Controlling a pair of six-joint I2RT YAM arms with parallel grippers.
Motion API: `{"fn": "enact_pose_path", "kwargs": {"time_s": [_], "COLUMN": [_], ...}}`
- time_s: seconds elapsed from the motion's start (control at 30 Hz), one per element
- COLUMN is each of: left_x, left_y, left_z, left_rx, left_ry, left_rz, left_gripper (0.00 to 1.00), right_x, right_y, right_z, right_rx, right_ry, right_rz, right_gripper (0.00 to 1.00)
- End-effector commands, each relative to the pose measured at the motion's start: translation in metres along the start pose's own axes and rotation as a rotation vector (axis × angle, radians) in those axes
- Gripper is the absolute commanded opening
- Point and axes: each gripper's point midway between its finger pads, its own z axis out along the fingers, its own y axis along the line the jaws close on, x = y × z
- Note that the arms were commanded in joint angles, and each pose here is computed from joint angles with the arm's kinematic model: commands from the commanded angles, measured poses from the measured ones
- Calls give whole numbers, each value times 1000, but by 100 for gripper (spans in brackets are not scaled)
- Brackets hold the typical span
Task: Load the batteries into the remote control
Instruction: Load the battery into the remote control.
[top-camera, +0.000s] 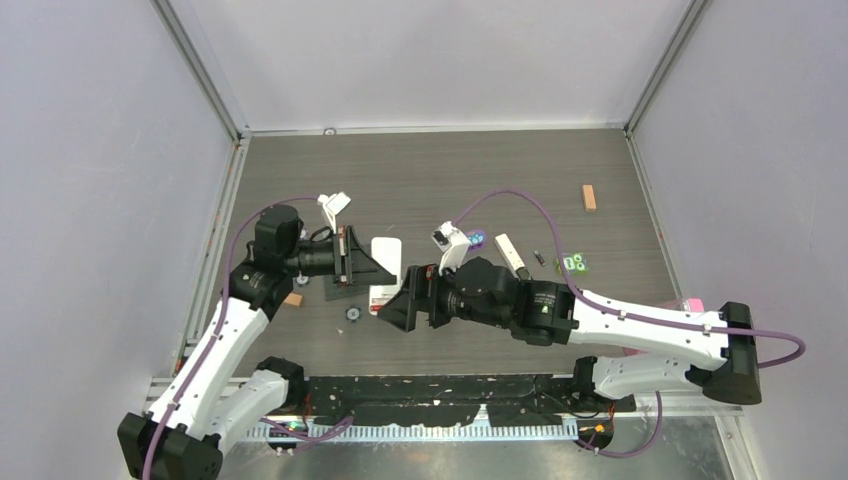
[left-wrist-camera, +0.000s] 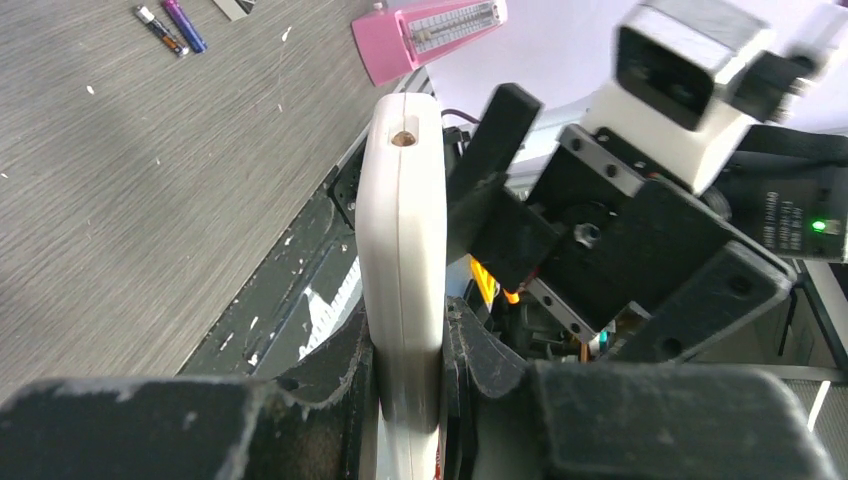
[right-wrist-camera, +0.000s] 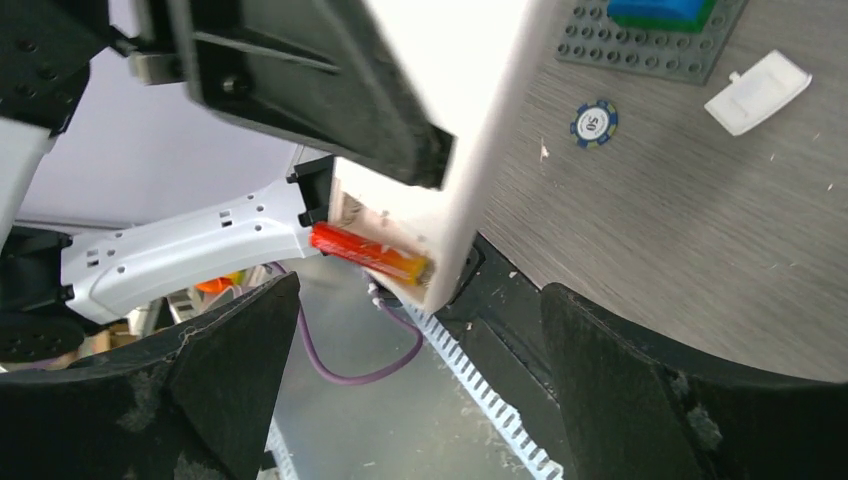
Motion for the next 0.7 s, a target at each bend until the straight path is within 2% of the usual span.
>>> {"fn": "enact_pose_path", "kwargs": {"time_s": [0.0, 0.33, 0.67], "left_x": [-7, -8, -8], "left_y": [-15, -14, -14], "left_z": [-1, 0, 0], "left_rx": [55, 56, 55], "left_ry": [-26, -34, -32], "left_rz": [33, 27, 9], "left_gripper": [0, 0, 0], "right_x": [-8, -25, -13], "right_y": [14, 27, 33], "right_z": [7, 8, 22], "right_rx": [-91, -180, -218], "right_ry": [-20, -59, 13], "right_rz": [137, 179, 174], "right_gripper": [95, 95, 95]}}
